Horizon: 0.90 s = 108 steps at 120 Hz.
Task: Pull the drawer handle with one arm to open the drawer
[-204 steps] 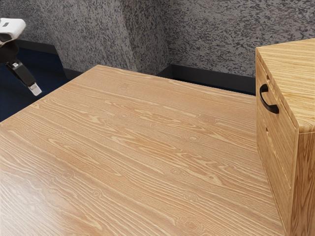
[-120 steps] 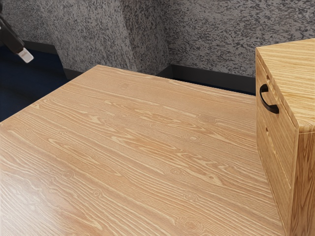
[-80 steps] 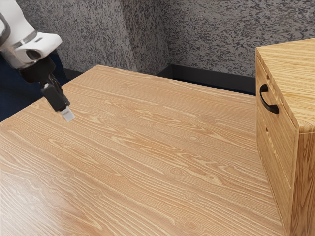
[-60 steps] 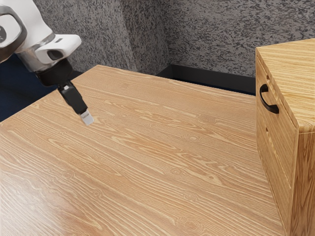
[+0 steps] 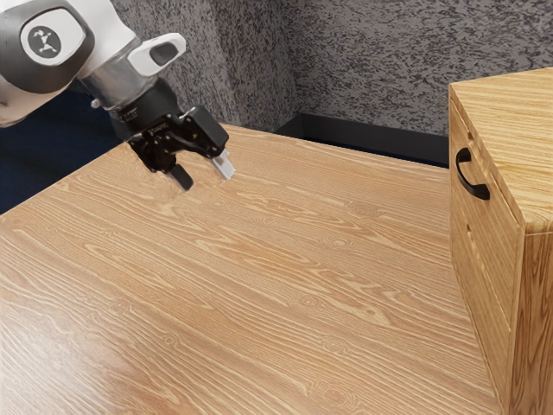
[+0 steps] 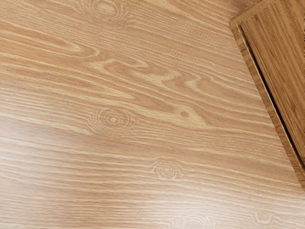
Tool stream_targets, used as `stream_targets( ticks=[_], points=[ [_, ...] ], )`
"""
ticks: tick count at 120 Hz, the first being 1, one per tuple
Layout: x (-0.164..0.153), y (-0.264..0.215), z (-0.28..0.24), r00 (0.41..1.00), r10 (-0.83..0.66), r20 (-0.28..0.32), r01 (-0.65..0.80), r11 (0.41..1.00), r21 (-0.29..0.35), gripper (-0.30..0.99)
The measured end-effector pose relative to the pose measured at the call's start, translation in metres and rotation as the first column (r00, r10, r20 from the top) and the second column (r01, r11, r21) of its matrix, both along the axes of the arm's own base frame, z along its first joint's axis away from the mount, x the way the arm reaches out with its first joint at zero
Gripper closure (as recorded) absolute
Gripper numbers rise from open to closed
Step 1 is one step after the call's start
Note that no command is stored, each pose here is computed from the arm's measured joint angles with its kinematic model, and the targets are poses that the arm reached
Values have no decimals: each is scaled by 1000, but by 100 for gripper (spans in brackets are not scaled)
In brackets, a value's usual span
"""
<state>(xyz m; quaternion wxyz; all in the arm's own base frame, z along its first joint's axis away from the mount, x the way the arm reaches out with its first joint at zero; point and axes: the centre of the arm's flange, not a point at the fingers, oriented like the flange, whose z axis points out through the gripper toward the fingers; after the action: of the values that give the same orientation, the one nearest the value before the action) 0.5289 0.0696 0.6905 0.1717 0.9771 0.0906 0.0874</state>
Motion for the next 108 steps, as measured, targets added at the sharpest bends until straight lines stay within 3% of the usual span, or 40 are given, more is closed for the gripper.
stream_targets(
  ticks=[40, 60, 73, 89, 108],
  points=[
    [86, -87, -11, 1000, 15, -2, -15, 999, -46, 2],
    [119, -107, -23, 999, 32, -14, -32, 997, -64, 2],
    [126, -127, -26, 999, 24, -27, -26, 996, -80, 2],
    [129, -158, -8, 1000, 8, 7, -7, 991, -135, 2],
    [129, -196, -14, 999, 15, -37, -23, 978, -207, 2]
  ],
)
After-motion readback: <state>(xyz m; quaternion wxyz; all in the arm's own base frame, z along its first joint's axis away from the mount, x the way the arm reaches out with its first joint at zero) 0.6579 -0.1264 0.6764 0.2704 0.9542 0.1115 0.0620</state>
